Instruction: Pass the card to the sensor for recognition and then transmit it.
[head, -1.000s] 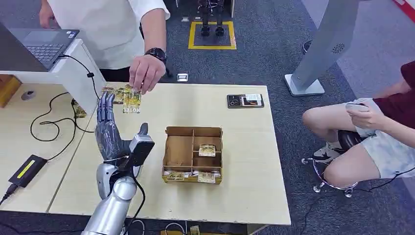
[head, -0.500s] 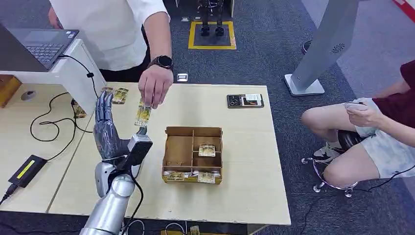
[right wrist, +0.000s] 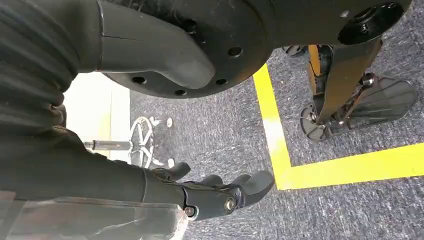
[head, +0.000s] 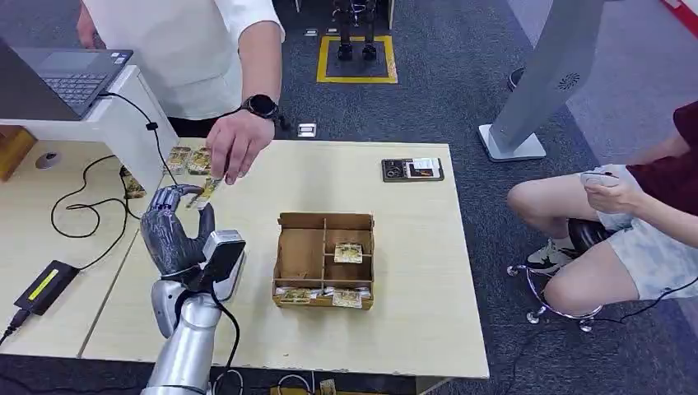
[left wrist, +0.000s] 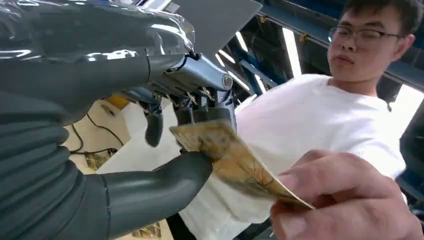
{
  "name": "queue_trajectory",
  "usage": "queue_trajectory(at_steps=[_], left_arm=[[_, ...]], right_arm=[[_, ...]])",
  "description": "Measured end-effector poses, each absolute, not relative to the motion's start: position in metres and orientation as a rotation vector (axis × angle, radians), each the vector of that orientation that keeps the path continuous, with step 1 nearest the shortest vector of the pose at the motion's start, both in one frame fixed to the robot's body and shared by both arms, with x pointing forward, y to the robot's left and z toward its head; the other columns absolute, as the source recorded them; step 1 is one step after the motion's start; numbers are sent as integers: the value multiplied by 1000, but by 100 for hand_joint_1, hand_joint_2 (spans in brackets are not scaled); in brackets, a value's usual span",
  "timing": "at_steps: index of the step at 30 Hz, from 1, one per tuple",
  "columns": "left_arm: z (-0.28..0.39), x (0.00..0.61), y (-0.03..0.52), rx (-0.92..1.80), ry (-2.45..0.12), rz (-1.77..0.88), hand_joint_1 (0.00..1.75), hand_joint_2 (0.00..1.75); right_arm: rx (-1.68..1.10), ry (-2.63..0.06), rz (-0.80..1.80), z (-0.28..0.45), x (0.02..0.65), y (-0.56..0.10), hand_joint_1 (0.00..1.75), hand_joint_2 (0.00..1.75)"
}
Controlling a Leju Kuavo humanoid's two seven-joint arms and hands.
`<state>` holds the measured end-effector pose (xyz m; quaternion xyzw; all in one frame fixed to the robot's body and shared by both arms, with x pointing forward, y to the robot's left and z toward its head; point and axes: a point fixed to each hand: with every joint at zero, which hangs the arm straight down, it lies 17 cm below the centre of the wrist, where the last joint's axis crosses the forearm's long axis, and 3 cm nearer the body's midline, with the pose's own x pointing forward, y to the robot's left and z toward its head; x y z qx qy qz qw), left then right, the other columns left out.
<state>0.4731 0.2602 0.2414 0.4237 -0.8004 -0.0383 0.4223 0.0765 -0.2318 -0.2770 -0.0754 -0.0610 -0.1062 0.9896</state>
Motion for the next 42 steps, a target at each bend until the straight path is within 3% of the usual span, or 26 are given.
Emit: queue_trajectory(at_steps=[26, 42], left_arm=[[244, 464, 273, 1115, -2014, -81, 175, 175], [193, 458, 328, 1326, -1710, -220, 175, 175]], right_arm=[[-160, -123, -189, -277, 77, -232, 0, 175], [-158, -123, -176, -277, 78, -231, 0, 175]])
